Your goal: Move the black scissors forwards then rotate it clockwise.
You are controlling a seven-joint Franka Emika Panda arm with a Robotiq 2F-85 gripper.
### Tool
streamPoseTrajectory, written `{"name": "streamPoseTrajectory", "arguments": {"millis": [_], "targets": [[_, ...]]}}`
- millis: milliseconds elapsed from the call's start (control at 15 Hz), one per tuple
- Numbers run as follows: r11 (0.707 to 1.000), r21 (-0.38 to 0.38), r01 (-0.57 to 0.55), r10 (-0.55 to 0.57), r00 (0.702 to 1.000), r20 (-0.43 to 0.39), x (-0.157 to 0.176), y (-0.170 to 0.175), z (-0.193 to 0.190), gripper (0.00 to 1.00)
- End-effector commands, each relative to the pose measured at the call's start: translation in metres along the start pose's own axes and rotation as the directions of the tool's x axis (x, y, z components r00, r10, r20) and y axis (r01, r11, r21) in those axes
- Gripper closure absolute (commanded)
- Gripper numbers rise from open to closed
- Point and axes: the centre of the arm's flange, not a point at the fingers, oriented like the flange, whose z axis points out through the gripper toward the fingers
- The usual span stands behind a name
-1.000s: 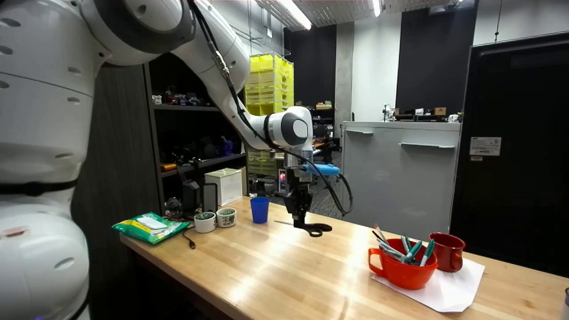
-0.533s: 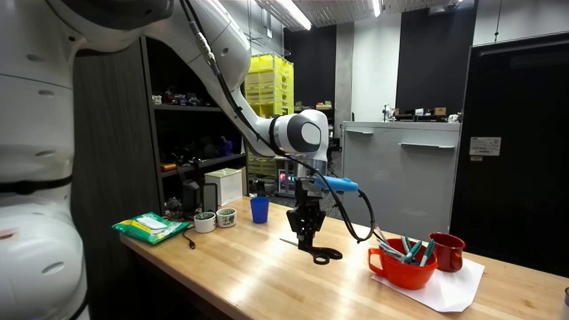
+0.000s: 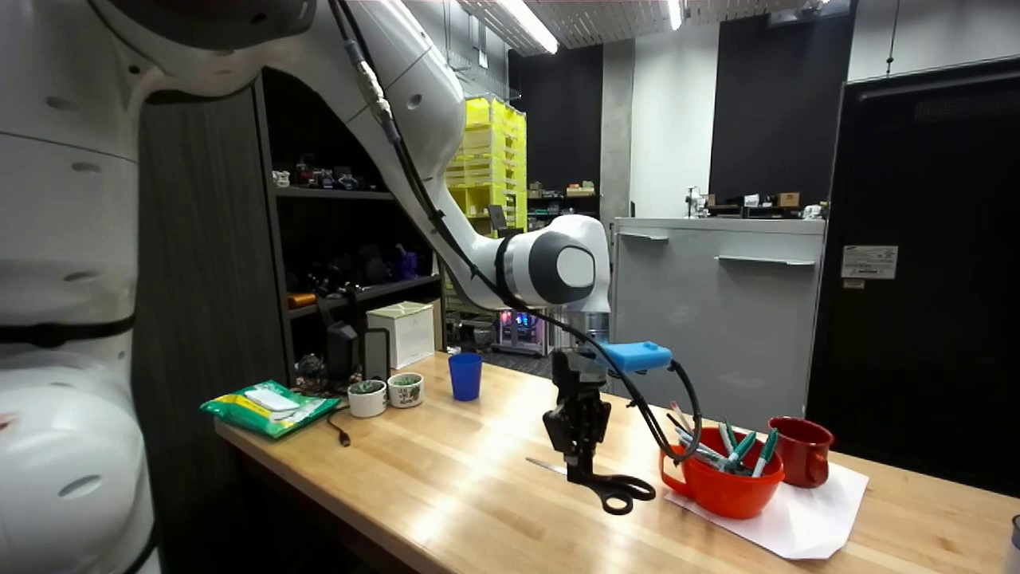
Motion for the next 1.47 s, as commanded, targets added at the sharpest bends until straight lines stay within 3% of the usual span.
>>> {"name": "streamPoseTrajectory", "arguments": {"millis": [0, 400, 800, 1400], "targets": [[0.997, -0.043, 0.059, -0.060, 0.998, -0.028, 0.001, 0.025, 0.017, 0.94], [0.994, -0.056, 0.096, -0.099, 0.993, -0.058, -0.003, 0.052, 0.048, 0.94], [0.991, -0.056, 0.119, -0.122, 0.991, -0.054, -0.002, 0.061, 0.052, 0.94], [0.995, -0.045, 0.088, -0.090, 0.995, -0.045, 0.040, 0.048, 0.043, 0.94]]}}
